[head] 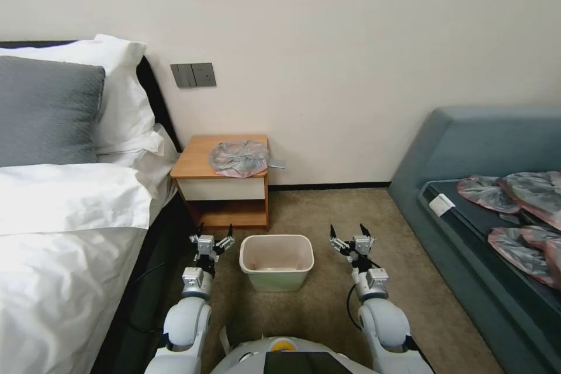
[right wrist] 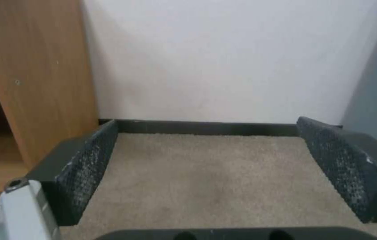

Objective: Pick up the garbage bag from the table and place it over the trash can.

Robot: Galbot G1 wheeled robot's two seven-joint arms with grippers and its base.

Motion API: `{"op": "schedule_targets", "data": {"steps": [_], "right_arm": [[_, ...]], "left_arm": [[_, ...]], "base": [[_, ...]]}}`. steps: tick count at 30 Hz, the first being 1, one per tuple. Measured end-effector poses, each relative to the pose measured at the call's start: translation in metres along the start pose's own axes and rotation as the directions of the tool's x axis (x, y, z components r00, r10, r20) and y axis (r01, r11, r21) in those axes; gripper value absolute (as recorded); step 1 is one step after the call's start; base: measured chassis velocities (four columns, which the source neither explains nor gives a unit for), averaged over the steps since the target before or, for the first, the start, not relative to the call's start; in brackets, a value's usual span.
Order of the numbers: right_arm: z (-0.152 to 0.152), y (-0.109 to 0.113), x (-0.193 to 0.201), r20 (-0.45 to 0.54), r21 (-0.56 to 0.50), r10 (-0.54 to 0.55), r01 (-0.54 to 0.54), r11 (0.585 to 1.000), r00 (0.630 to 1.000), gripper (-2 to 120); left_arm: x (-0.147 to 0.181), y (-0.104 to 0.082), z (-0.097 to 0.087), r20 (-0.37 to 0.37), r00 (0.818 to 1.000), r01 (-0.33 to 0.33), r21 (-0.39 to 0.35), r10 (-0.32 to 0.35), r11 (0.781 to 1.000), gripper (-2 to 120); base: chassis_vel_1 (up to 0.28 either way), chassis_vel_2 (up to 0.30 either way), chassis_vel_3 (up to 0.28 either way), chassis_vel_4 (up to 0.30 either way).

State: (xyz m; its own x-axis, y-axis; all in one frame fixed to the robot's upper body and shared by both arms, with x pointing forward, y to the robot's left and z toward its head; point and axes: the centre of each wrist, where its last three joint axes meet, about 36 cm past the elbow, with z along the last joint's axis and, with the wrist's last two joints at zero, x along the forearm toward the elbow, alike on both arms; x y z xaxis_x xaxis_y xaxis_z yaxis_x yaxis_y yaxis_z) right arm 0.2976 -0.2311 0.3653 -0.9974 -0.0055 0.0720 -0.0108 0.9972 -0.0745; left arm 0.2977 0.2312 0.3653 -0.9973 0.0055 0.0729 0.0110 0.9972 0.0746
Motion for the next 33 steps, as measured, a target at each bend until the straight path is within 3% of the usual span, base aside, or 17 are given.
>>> {"op": "schedule_targets", "data": {"steps": [3, 7, 10, 11, 14, 16, 17, 26, 29, 33], "right_arm": [[0.000, 0.000, 0.002, 0.004, 0.001, 0.000, 0.000, 1.000, 1.000, 100], [-0.003, 0.007, 0.022, 0.083, 0.017, -0.001, 0.000, 1.000, 0.997, 100], [-0.010, 0.014, 0.046, 0.175, 0.038, -0.008, 0.001, 0.999, 0.985, 100], [-0.010, 0.014, 0.046, 0.175, 0.038, -0.008, 0.001, 0.999, 0.985, 100], [-0.007, 0.017, 0.046, 0.210, 0.040, -0.014, 0.005, 0.999, 0.978, 100], [-0.006, 0.017, 0.043, 0.213, 0.041, -0.014, 0.005, 0.999, 0.977, 100], [-0.005, 0.017, 0.040, 0.214, 0.042, -0.014, 0.006, 0.999, 0.977, 100], [0.005, 0.008, 0.016, 0.248, 0.091, -0.024, 0.001, 0.996, 0.968, 100], [0.004, -0.008, -0.013, 0.314, 0.233, -0.070, -0.005, 0.972, 0.947, 100], [-0.002, -0.027, -0.040, 0.382, 0.346, -0.129, -0.013, 0.938, 0.915, 100]], "left_arm": [[0.000, 0.000, 0.000, 0.000, 1.000, 0.000, 0.000, 0.000, 1.000, 96], [0.001, 0.001, -0.001, 0.010, 1.000, -0.002, 0.020, 0.002, 1.000, 97], [0.004, 0.003, -0.005, 0.064, 0.998, -0.005, 0.092, -0.001, 0.996, 94], [0.004, 0.003, -0.005, 0.064, 0.998, -0.005, 0.092, -0.001, 0.996, 94], [0.010, 0.006, -0.011, 0.130, 0.991, -0.012, 0.204, -0.015, 0.979, 97], [0.011, 0.007, -0.012, 0.140, 0.990, -0.014, 0.221, -0.018, 0.975, 97], [0.006, 0.006, -0.005, 0.146, 0.989, -0.008, 0.253, -0.030, 0.968, 98], [0.003, 0.003, 0.003, 0.130, 0.990, 0.015, 0.251, -0.049, 0.968, 98], [0.004, 0.001, 0.003, 0.127, 0.990, 0.043, 0.200, -0.069, 0.979, 98], [0.000, 0.000, 0.002, 0.142, 0.987, 0.050, 0.140, -0.070, 0.989, 98]], "base": [[0.000, 0.000, 0.000, 0.000], [0.000, 0.000, 0.000, 0.000], [0.000, 0.000, 0.000, 0.000], [0.000, 0.000, 0.000, 0.000], [0.000, 0.000, 0.000, 0.000], [0.000, 0.000, 0.000, 0.000], [0.000, 0.000, 0.000, 0.000], [0.000, 0.000, 0.000, 0.000], [0.000, 0.000, 0.000, 0.000], [0.000, 0.000, 0.000, 0.000]]}}
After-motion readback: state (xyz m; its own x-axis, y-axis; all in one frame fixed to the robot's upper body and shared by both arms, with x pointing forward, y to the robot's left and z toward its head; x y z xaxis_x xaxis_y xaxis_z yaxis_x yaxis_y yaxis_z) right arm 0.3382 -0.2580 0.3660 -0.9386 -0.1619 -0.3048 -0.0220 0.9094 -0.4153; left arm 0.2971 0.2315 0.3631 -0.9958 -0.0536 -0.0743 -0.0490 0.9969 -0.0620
